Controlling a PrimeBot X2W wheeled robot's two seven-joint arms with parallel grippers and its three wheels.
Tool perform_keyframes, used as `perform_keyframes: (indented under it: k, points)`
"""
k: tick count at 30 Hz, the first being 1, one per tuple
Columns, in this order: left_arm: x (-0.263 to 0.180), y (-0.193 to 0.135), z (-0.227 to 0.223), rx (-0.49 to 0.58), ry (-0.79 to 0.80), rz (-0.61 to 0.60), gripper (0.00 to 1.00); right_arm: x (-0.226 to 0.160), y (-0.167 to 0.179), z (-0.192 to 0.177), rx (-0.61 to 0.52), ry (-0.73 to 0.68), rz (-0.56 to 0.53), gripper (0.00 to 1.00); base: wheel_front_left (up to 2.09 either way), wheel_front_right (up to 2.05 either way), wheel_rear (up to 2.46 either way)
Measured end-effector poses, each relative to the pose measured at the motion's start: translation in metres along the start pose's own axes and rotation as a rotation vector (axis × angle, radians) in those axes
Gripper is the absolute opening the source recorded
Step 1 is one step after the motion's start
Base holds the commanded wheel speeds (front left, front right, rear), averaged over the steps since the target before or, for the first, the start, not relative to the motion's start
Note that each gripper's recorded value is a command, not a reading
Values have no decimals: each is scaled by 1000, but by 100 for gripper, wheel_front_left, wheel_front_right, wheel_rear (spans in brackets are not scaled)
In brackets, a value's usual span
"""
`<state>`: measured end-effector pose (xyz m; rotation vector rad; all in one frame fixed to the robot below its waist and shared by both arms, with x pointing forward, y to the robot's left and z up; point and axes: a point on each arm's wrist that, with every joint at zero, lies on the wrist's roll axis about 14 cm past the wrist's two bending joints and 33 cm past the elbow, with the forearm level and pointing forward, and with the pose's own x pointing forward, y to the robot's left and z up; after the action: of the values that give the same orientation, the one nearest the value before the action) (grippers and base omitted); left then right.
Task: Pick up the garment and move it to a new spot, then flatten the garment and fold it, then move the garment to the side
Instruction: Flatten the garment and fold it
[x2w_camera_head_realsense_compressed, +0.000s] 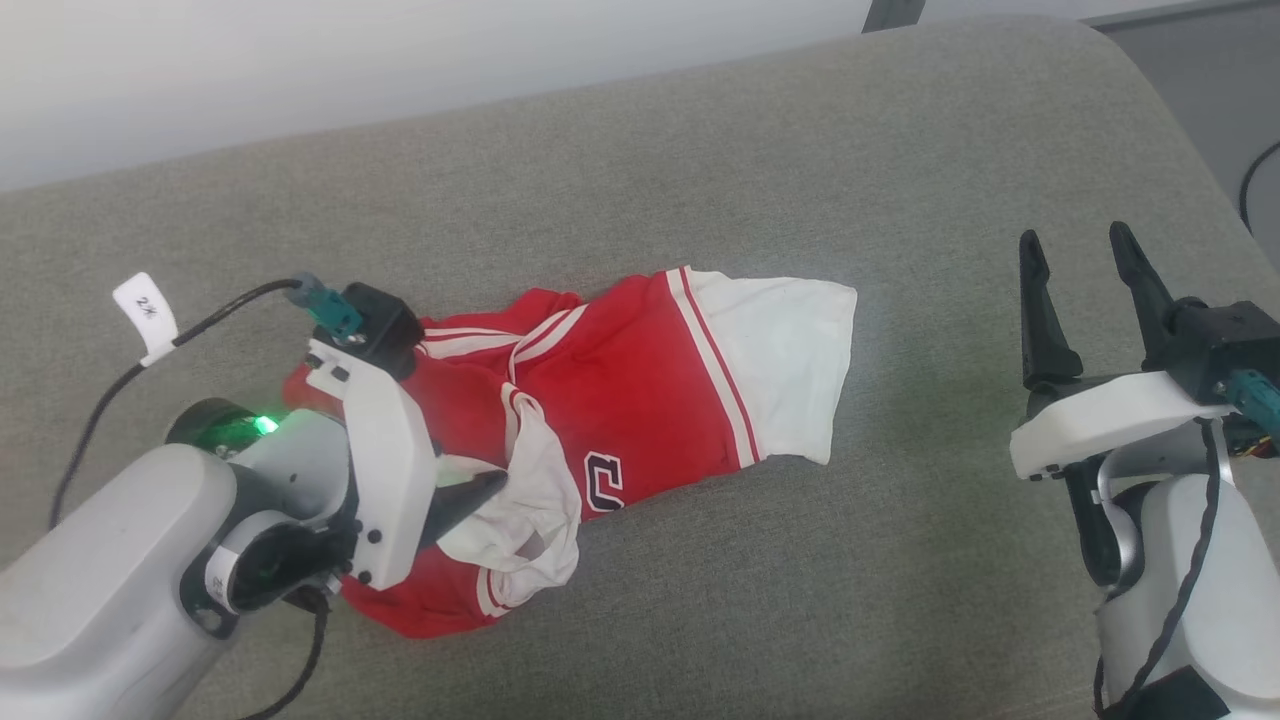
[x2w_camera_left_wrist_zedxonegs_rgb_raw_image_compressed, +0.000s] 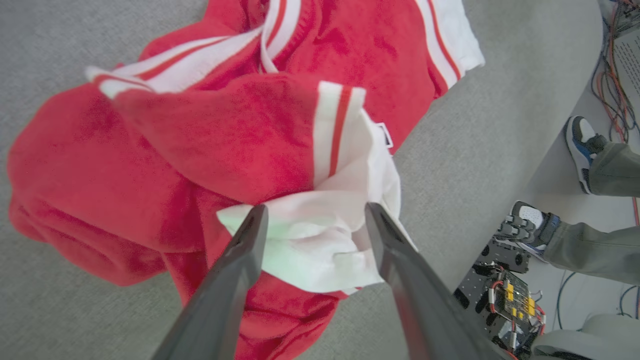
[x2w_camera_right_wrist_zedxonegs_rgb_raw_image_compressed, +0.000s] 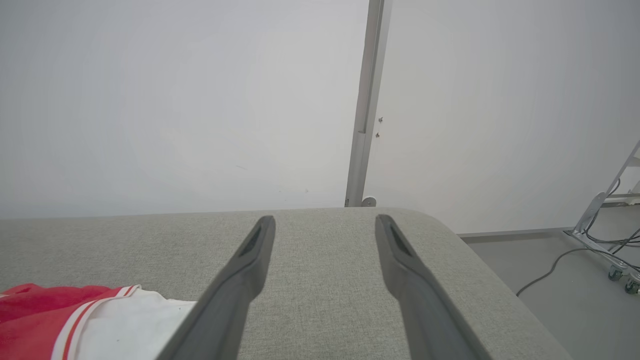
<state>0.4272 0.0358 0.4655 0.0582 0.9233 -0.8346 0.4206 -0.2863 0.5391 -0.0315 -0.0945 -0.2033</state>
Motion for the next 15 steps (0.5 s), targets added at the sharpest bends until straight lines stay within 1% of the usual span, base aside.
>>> perform_keyframes:
  k: [5, 12, 15]
  points:
    - [6, 14, -7, 28, 15, 32, 100, 1, 2, -2, 0, 4, 3, 100, 0, 0, 0]
    - [15, 33, -18, 31, 38, 70, 100, 1, 2, -7, -3, 16, 3, 100, 0, 0, 0]
    - [19, 35, -21, 18, 43, 68, 100, 2, 3, -8, -3, 18, 5, 100, 0, 0, 0]
